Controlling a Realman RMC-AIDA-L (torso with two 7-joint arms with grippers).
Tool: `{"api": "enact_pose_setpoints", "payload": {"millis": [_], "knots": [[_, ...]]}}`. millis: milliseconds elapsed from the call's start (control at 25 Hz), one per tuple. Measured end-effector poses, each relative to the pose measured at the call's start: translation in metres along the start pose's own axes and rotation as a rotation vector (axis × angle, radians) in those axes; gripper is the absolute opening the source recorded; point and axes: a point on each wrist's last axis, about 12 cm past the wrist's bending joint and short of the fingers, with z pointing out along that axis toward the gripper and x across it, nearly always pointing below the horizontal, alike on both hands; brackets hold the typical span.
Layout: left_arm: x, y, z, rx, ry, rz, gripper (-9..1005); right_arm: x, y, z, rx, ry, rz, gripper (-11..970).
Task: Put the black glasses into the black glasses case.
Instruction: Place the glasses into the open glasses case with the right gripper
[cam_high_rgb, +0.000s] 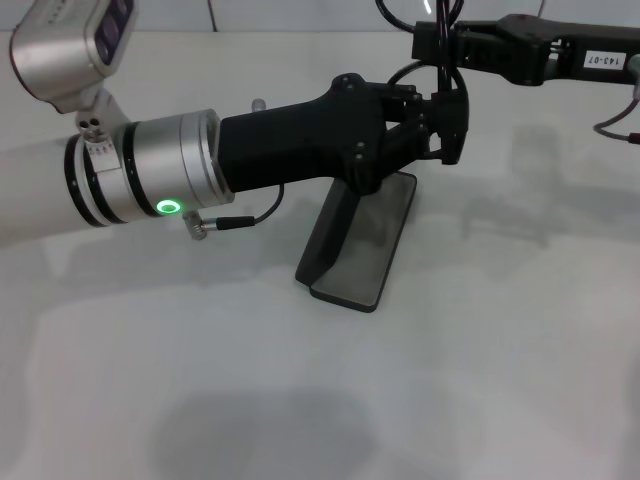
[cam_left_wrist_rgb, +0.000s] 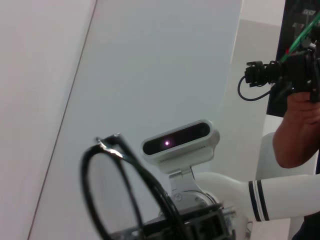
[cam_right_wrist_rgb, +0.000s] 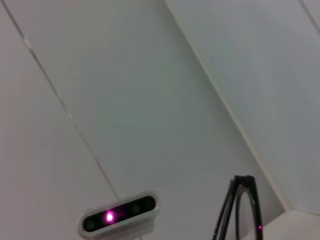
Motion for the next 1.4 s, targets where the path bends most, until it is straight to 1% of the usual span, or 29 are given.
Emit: {"api": "enact_pose_setpoints", "payload": {"millis": [160,360,560,720,840,920,960,1000,1080,1120,1160,1200,1240,1280,1320,1400], "knots": [[0.0,0.0,0.0,0.001,0.0,0.0,124,0.0,0.001,0.001,-0.009,0.001,-0.006,102],[-0.002,-0.001,-0.002,-0.001,-0.018,0.007,127,-0.002,-0.001,-0.004,0.012,-0.01,-0.015,102],[-0.008,-0.007,-0.013,0.011,-0.1,0.017,131,-0.002,-0.005,-0.012,0.055,-0.022,-0.031,102],[-0.013,-0.011,-0.024,0.012,-0.129,0.029,134,0.001,-0.007,-0.021,0.089,-0.045,-0.084,102],[-0.016,-0.012,-0.037,0.003,-0.084,0.009,136,0.001,-0.008,-0.031,0.112,-0.041,-0.171,102],[-0.015,-0.012,-0.049,-0.021,-0.055,-0.019,137,0.001,-0.008,-0.04,0.132,-0.024,-0.258,102],[-0.014,-0.012,-0.058,-0.044,-0.045,-0.034,182,0.001,-0.007,-0.044,0.141,-0.016,-0.293,102],[-0.012,-0.013,-0.069,-0.075,-0.029,-0.052,228,0.002,-0.007,-0.051,0.152,0.005,-0.365,102],[-0.01,-0.013,-0.086,-0.123,0.01,-0.089,319,0.003,-0.006,-0.057,0.161,0.034,-0.454,102],[-0.009,-0.012,-0.096,-0.154,0.035,-0.12,364,0.005,-0.004,-0.063,0.167,0.065,-0.534,102],[-0.007,-0.013,-0.101,-0.169,0.047,-0.14,386,0.005,-0.004,-0.063,0.167,0.065,-0.534,102],[-0.005,-0.014,-0.11,-0.199,0.054,-0.166,408,0.008,-0.001,-0.066,0.166,0.107,-0.63,102],[-0.003,-0.015,-0.116,-0.228,0.049,-0.185,431,0.009,-0.001,-0.066,0.163,0.125,-0.664,102],[-0.001,-0.017,-0.121,-0.252,0.04,-0.196,453,0.011,0.002,-0.062,0.152,0.18,-0.749,103],[0.0,-0.018,-0.126,-0.275,0.03,-0.202,475,0.011,0.002,-0.06,0.148,0.193,-0.766,103],[0.004,-0.021,-0.133,-0.314,0.019,-0.216,519,0.011,0.003,-0.052,0.132,0.252,-0.838,103]]}}
